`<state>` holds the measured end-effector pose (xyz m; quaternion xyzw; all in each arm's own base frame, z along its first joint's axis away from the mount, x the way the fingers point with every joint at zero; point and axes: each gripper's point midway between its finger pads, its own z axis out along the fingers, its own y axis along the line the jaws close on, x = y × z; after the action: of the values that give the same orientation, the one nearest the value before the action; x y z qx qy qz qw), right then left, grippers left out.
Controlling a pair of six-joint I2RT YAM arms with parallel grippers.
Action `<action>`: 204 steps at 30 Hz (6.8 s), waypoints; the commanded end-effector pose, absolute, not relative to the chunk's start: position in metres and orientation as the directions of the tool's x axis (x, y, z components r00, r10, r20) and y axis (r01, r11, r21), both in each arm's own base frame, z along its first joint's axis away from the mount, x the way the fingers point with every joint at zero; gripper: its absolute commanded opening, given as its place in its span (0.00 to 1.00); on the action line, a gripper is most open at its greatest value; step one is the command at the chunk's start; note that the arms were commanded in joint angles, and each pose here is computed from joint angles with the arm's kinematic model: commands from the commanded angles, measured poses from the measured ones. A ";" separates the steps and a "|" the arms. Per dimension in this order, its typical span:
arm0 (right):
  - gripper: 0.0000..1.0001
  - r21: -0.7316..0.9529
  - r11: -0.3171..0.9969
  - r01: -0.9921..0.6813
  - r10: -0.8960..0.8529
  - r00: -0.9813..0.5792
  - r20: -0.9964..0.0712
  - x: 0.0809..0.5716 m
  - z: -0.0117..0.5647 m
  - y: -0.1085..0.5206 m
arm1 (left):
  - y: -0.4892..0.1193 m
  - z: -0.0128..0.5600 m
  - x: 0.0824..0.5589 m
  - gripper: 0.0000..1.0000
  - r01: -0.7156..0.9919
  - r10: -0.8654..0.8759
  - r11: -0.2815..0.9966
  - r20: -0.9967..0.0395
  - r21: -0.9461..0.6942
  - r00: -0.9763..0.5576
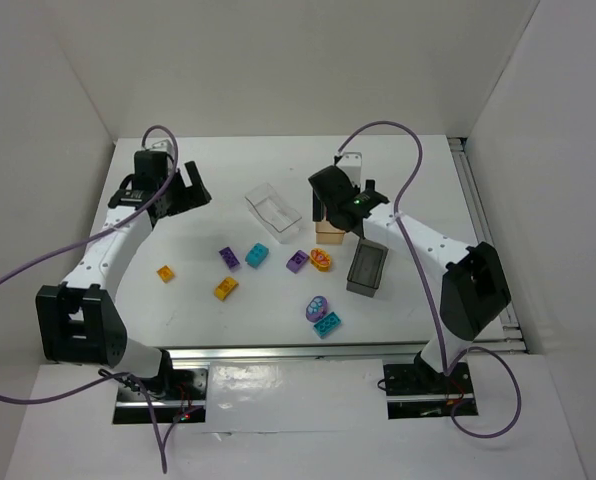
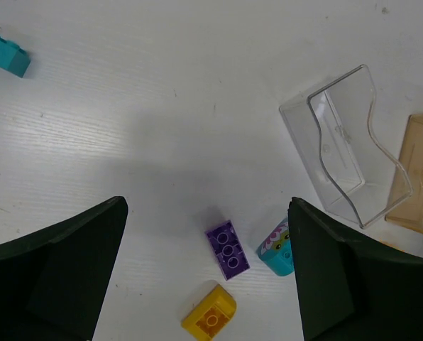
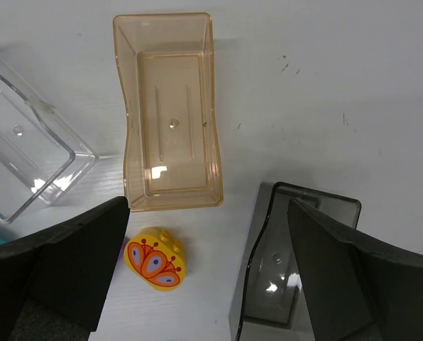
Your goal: Sort the legos into containers by color
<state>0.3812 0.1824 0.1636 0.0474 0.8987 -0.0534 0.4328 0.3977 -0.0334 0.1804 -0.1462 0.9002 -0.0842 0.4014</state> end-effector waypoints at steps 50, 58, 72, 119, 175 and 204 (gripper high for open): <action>1.00 0.046 0.988 -0.148 -0.055 -0.613 -0.788 0.341 0.160 0.223 | 0.131 0.033 0.495 0.70 -0.867 -0.831 0.478 -0.395 -0.141 -0.393; 1.00 0.037 0.990 -0.135 -0.055 -0.623 -0.780 0.340 0.155 0.221 | 0.127 0.034 0.498 0.23 -0.849 -0.823 0.504 -0.386 -0.160 -0.416; 1.00 0.069 0.995 -0.070 0.013 -0.604 -0.797 0.324 0.163 0.200 | -0.051 0.149 0.441 0.02 -0.372 -0.454 0.891 -0.532 -0.260 -0.715; 1.00 0.126 0.868 -0.480 -0.362 -0.786 -0.501 0.147 0.023 0.241 | -0.203 0.229 0.415 0.83 -0.076 -0.211 0.971 -0.667 -0.226 -0.714; 0.96 0.083 0.978 -0.193 -0.035 -0.542 -0.840 0.419 0.200 0.278 | -0.116 0.139 0.321 0.93 -0.075 -0.093 0.996 -0.503 -0.057 -0.859; 0.96 0.112 0.994 0.012 0.102 -0.514 -0.852 0.322 0.235 0.141 | -0.195 0.068 0.364 0.41 0.099 0.091 0.995 -0.415 0.003 -0.905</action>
<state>0.3247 0.1512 0.2231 0.0247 0.8761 0.0564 0.4783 0.3492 -0.1936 0.0428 0.0504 0.9812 0.0129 0.1861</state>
